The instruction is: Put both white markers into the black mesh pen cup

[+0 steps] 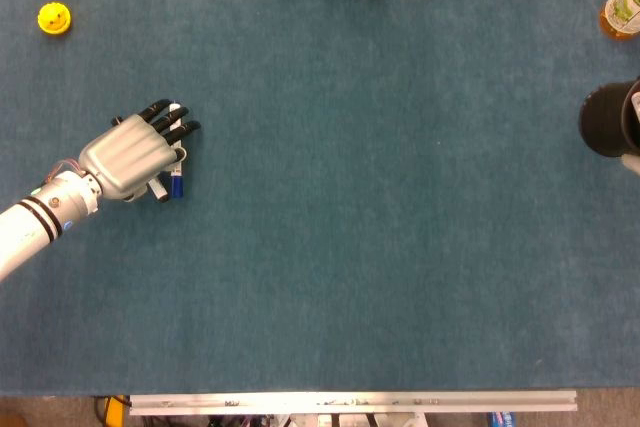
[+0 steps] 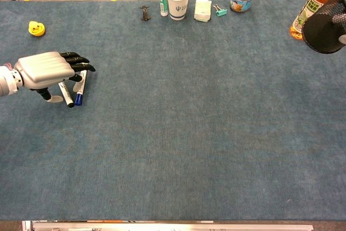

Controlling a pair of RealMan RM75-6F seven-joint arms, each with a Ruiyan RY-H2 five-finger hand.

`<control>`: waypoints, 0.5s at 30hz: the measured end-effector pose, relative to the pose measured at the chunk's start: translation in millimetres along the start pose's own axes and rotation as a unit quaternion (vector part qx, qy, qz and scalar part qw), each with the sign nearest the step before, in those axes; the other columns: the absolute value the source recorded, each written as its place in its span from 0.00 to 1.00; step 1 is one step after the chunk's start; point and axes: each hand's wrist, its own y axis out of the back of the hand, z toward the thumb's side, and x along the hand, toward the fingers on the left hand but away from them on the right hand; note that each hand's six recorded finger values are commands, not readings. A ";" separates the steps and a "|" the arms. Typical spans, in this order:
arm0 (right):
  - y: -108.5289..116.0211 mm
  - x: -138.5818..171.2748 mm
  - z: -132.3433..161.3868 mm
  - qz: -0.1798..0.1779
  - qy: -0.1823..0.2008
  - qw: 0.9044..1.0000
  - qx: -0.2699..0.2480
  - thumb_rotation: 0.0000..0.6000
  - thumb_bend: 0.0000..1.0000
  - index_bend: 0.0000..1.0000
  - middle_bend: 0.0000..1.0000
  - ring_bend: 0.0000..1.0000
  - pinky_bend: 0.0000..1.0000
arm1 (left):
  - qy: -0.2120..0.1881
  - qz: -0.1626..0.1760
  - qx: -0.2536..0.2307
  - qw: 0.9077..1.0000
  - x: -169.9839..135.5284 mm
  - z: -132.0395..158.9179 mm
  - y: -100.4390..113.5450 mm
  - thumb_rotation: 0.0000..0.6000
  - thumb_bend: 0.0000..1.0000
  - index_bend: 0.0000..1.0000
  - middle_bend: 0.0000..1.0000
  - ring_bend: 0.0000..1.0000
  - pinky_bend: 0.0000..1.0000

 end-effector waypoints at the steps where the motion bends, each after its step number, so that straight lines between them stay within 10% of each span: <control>1: 0.3 0.1 -0.2 0.000 0.000 1.000 0.000 1.00 0.37 0.41 0.36 0.32 0.35 | 0.001 -0.002 0.001 1.000 0.0 0.0 -0.3 1.00 0.22 0.44 0.09 0.02 0.08; 15: -1.1 0.3 1.5 0.002 0.002 1.000 0.000 1.00 0.37 0.41 0.36 0.32 0.35 | 0.012 -0.003 -0.005 1.000 -6.2 -4.5 -4.2 1.00 0.22 0.44 0.09 0.02 0.08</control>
